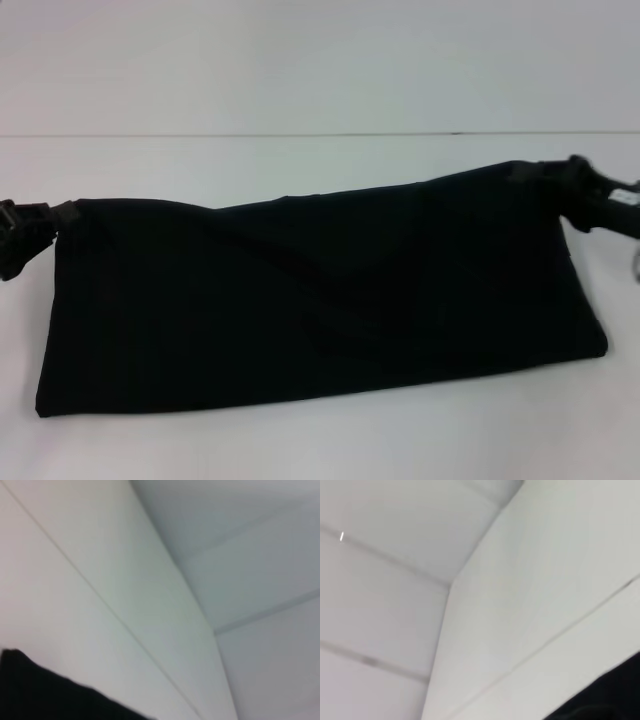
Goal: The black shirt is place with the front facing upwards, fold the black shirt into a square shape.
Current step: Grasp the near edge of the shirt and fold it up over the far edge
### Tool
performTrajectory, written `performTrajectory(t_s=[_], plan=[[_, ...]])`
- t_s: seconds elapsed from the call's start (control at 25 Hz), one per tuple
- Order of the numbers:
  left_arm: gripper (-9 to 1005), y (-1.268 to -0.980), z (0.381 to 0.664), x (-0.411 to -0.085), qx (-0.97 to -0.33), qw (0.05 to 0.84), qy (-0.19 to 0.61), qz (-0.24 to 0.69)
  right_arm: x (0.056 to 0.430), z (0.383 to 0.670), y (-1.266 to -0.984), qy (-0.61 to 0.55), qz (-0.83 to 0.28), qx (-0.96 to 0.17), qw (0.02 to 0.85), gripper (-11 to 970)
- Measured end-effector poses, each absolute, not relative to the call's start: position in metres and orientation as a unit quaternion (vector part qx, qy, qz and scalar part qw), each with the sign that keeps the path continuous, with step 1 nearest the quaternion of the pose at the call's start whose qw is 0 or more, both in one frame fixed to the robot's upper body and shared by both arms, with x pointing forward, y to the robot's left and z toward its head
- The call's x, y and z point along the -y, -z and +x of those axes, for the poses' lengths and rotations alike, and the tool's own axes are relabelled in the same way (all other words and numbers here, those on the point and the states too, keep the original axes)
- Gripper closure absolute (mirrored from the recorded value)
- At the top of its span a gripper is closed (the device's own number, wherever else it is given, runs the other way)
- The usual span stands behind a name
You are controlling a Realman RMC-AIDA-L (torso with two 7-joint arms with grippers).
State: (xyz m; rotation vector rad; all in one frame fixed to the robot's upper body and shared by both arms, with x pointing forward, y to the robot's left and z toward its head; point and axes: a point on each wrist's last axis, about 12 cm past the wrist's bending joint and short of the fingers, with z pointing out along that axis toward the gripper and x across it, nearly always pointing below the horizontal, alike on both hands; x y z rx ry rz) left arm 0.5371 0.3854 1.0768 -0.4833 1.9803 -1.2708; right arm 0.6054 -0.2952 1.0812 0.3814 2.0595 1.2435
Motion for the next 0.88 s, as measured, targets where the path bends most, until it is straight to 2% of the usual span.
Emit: performTrajectory(t_s=[0.24,0.88], plan=[[893,-1.062,0.540,-0.379,-0.764,0.389,0.465,-0.223,0.273,0.613,-1.065,-0.431,0.166,-0.803,0.376,854],[883,-1.058,0.562,-0.365,-0.757,0.424,0.435,-0.241,0.270,0.617,-1.062,-0.428,0.191,-0.781,0.413,854]])
